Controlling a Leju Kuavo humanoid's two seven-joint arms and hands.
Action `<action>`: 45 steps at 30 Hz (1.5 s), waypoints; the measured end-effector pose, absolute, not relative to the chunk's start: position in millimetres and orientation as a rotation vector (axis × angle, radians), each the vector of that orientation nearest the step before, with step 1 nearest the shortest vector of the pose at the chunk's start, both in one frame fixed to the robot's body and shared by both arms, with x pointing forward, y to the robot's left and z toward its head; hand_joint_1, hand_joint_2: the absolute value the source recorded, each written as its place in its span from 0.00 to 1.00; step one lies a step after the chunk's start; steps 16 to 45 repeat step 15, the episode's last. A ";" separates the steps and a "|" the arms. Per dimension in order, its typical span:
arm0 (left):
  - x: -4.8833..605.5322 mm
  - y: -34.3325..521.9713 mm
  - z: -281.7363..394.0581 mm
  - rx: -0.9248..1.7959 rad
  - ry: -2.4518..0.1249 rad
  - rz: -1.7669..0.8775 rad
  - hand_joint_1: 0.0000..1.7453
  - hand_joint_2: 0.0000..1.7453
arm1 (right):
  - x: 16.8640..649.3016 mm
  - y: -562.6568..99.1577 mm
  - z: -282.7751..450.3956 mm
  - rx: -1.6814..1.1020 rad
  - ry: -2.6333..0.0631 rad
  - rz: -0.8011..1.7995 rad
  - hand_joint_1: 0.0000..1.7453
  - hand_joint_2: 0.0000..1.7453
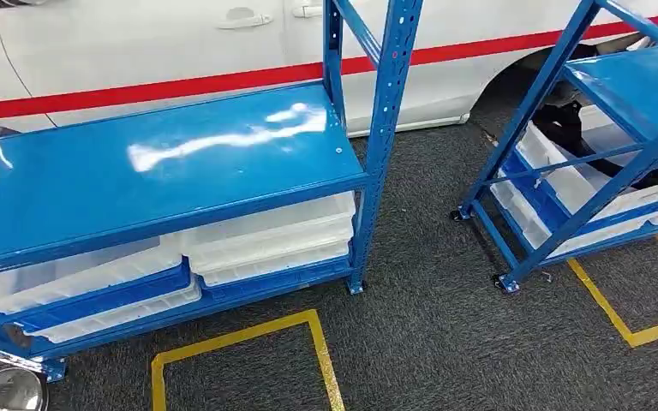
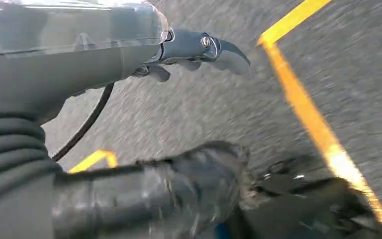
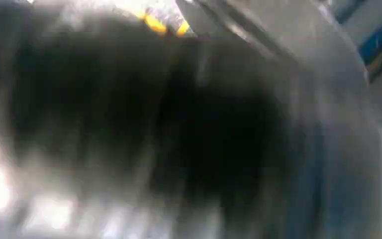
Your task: Take the parts from the cabinet and place them on the table.
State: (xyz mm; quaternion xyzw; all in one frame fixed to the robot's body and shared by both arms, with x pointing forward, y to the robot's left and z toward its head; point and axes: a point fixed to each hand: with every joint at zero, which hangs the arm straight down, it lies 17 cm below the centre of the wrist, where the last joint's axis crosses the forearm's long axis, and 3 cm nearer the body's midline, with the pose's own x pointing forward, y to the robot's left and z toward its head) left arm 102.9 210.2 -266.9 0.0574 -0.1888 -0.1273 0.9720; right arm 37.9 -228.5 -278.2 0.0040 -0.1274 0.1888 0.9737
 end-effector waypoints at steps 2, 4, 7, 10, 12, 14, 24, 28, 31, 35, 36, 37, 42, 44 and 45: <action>91.4 218.2 -270.0 0.096 -0.352 -0.219 0.00 0.00 | 37.2 -231.0 -278.1 0.011 -0.250 0.322 0.00 0.00; 79.9 226.6 -272.6 0.078 -0.325 -0.180 0.00 0.00 | 36.6 -234.6 -278.0 0.013 -0.244 0.266 0.00 0.00; 64.8 236.0 -275.1 0.046 -0.287 -0.121 0.00 0.00 | 35.9 -240.9 -277.9 0.011 -0.236 0.180 0.00 0.00; 53.3 243.0 -276.0 0.010 -0.259 -0.058 0.00 0.00 | 35.9 -245.8 -277.7 0.014 -0.227 0.095 0.00 0.00; 48.2 244.8 -276.0 -0.011 -0.245 -0.025 0.00 0.00 | 36.1 -247.2 -277.3 0.019 -0.224 0.054 0.00 0.00; 45.5 247.5 -276.1 -0.015 -0.241 -0.017 0.00 0.00 | 36.3 -248.6 -277.2 0.020 -0.222 0.038 0.00 0.00; 45.0 248.5 -276.1 -0.015 -0.241 -0.013 0.00 0.00 | 36.2 -249.2 -277.3 0.019 -0.222 0.033 0.00 0.00; 45.0 248.5 -276.1 -0.015 -0.241 -0.013 0.00 0.00 | 36.2 -249.2 -277.3 0.019 -0.222 0.033 0.00 0.00; 45.0 248.5 -276.1 -0.015 -0.241 -0.013 0.00 0.00 | 36.2 -249.2 -277.3 0.019 -0.222 0.033 0.00 0.00; 45.0 248.5 -276.1 -0.015 -0.241 -0.013 0.00 0.00 | 36.2 -249.2 -277.3 0.019 -0.222 0.033 0.00 0.00; 45.0 248.5 -276.1 -0.015 -0.241 -0.013 0.00 0.00 | 36.2 -249.2 -277.3 0.019 -0.222 0.033 0.00 0.00; 45.0 248.5 -276.1 -0.015 -0.241 -0.013 0.00 0.00 | 36.2 -249.2 -277.3 0.019 -0.222 0.033 0.00 0.00; 45.0 248.5 -276.1 -0.015 -0.241 -0.013 0.00 0.00 | 36.2 -249.2 -277.3 0.019 -0.222 0.033 0.00 0.00; 45.0 248.5 -276.1 -0.015 -0.241 -0.013 0.00 0.00 | 36.2 -249.2 -277.3 0.019 -0.222 0.033 0.00 0.00; 45.0 248.5 -276.1 -0.015 -0.241 -0.013 0.00 0.00 | 36.2 -249.2 -277.3 0.019 -0.222 0.033 0.00 0.00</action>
